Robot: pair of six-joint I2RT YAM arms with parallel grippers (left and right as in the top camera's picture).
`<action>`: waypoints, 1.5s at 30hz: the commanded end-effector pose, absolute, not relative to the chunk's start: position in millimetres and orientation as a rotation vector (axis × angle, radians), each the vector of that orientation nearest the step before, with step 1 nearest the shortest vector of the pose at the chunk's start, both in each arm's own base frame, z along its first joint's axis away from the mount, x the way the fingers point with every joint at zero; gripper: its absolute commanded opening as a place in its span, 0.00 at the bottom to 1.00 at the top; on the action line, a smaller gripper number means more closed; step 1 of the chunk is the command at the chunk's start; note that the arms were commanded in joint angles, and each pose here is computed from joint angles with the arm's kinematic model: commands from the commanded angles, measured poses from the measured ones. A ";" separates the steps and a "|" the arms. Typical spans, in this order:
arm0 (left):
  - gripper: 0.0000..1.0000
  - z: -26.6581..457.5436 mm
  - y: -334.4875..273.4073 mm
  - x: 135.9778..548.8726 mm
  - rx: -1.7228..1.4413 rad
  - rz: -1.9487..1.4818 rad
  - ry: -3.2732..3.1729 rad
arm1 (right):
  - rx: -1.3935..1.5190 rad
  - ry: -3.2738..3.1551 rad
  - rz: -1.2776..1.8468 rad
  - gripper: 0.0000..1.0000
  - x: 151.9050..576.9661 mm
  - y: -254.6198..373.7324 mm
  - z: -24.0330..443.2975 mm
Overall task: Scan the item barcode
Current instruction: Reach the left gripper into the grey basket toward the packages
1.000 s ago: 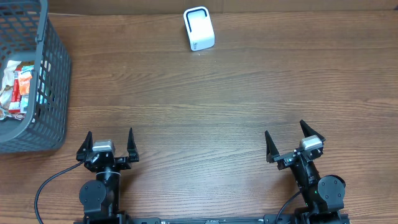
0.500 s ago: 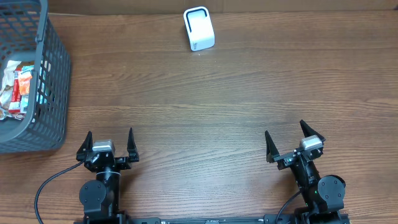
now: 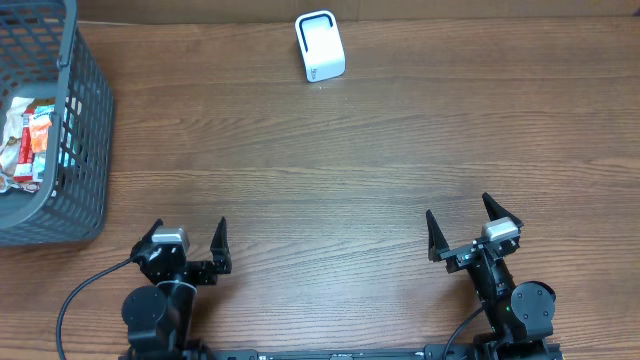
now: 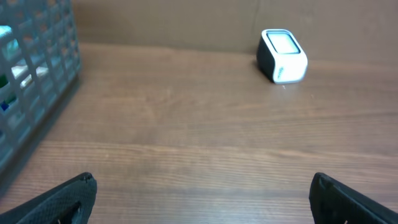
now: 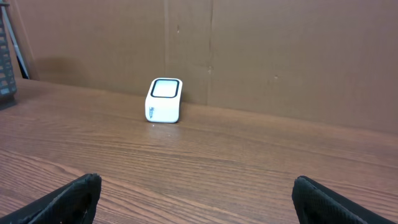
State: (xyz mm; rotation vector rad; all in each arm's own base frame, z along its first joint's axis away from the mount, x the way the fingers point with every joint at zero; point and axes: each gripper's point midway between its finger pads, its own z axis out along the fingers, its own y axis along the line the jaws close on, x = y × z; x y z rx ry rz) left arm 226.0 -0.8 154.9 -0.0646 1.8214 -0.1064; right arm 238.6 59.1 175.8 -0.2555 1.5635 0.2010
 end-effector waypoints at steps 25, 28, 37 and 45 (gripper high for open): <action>1.00 309.9 -11.9 208.5 -0.116 -0.210 2.412 | -0.250 1.564 0.189 1.00 239.2 57.3 172.9; 1.00 313.4 -13.8 213.2 -0.137 -0.242 2.548 | -0.250 1.564 0.189 1.00 239.2 57.3 172.9; 1.00 296.7 -12.4 260.3 -0.172 -0.287 2.746 | -0.250 1.564 0.189 1.00 239.2 57.3 173.0; 1.00 257.8 -17.3 281.9 -0.204 -0.367 2.911 | -0.250 1.564 0.189 1.00 239.3 57.3 172.9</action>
